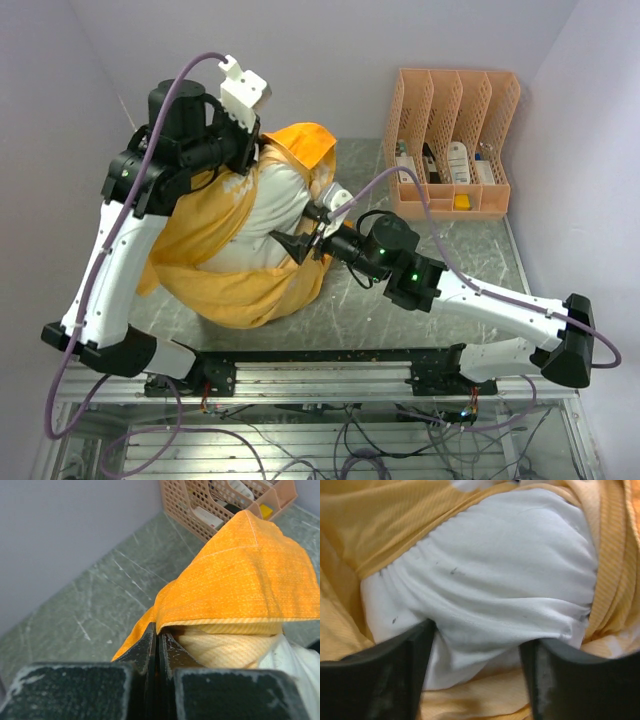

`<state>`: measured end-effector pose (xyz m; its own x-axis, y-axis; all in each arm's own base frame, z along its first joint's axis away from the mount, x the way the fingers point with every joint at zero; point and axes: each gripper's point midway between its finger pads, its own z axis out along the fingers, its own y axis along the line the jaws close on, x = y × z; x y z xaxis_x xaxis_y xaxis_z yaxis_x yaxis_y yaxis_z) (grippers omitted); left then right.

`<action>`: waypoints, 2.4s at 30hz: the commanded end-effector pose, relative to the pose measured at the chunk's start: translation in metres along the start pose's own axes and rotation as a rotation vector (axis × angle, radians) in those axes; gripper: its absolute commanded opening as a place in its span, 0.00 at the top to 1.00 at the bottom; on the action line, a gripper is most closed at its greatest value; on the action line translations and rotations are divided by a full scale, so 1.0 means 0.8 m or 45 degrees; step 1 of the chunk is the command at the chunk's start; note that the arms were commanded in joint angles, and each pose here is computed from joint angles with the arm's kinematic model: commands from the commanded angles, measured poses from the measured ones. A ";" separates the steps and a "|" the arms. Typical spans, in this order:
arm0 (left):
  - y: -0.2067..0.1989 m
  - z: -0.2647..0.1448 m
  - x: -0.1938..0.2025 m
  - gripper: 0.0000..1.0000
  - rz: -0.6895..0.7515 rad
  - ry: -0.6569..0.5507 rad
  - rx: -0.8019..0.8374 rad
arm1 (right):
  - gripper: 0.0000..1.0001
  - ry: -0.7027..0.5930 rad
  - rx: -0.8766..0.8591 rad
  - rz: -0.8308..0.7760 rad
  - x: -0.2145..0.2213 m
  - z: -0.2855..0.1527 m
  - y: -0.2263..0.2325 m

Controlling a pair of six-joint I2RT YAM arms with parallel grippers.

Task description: Remove the pillowcase from the pillow

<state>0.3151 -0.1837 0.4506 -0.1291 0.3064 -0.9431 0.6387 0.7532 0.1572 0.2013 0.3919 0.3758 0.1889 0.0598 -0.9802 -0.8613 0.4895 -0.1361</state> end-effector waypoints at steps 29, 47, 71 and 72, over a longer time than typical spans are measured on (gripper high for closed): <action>-0.030 -0.018 0.000 0.93 -0.193 -0.017 0.121 | 0.02 -0.188 0.178 0.734 -0.082 0.041 -0.072; -0.065 -0.048 -0.013 0.93 -0.189 -0.045 0.309 | 0.95 -0.339 0.127 0.746 -0.091 0.115 -0.080; 0.022 -0.069 -0.109 0.93 0.091 -0.412 -0.139 | 1.00 -0.283 -0.345 0.394 -0.067 0.082 0.078; 0.022 -0.064 -0.108 0.93 0.081 -0.408 -0.133 | 1.00 -0.267 -0.360 0.363 -0.064 0.084 0.092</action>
<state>0.2812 -0.1704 0.5258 0.0968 0.2131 -0.9722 0.6153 0.7550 0.2268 0.2038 0.4577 0.4164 -0.1089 0.3869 -0.9157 -0.9480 0.2367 0.2128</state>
